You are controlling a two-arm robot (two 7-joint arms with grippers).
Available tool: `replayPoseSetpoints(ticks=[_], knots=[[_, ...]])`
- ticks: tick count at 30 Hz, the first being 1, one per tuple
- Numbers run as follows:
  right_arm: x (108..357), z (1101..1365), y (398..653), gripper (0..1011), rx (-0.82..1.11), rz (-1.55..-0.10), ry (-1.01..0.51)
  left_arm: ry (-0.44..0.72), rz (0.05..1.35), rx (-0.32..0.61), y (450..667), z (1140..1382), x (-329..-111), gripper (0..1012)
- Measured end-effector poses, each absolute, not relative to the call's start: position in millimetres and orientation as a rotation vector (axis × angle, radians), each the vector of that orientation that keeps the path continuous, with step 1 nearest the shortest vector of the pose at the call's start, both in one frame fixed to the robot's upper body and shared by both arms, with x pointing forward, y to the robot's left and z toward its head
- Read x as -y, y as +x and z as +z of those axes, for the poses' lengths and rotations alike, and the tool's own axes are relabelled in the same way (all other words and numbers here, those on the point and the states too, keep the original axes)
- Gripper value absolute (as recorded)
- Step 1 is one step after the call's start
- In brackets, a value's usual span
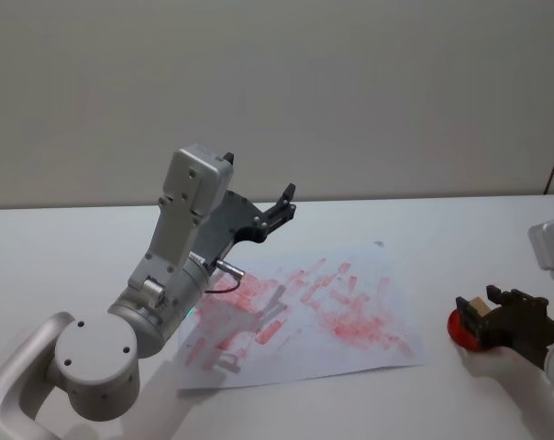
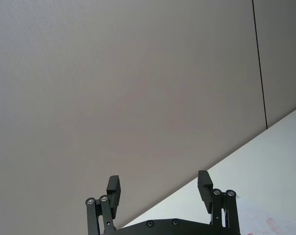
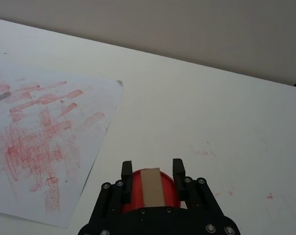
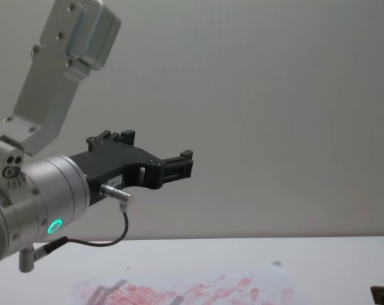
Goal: Use the one hand to pick up the stamp and affix it onto the A4 paper.
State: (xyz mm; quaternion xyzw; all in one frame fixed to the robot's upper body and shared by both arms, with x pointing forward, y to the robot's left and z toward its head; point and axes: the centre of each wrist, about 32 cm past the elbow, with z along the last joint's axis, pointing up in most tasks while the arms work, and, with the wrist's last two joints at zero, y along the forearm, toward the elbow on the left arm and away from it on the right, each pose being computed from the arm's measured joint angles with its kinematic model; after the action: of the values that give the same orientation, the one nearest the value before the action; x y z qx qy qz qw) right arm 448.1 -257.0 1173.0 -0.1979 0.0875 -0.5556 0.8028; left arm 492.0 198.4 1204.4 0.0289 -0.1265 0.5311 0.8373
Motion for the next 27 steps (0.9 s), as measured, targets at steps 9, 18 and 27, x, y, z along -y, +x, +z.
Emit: replayPoseSetpoints(ticks=[9, 18, 27], knots=[[257.1, 1171.9, 449.5, 737, -0.191, -1.187, -0.431, 0.061, 1.124, 0.268, 492.0, 1204.4, -198.4, 1001], [257.0, 1171.3, 450.0, 969, -0.192, -1.185, -0.435, 0.061, 1.124, 0.268, 492.0, 1204.4, -198.4, 1001], [257.0, 1171.1, 450.3, 1001, -0.193, -1.184, -0.436, 0.061, 1.124, 0.268, 492.0, 1204.4, -198.4, 1001]])
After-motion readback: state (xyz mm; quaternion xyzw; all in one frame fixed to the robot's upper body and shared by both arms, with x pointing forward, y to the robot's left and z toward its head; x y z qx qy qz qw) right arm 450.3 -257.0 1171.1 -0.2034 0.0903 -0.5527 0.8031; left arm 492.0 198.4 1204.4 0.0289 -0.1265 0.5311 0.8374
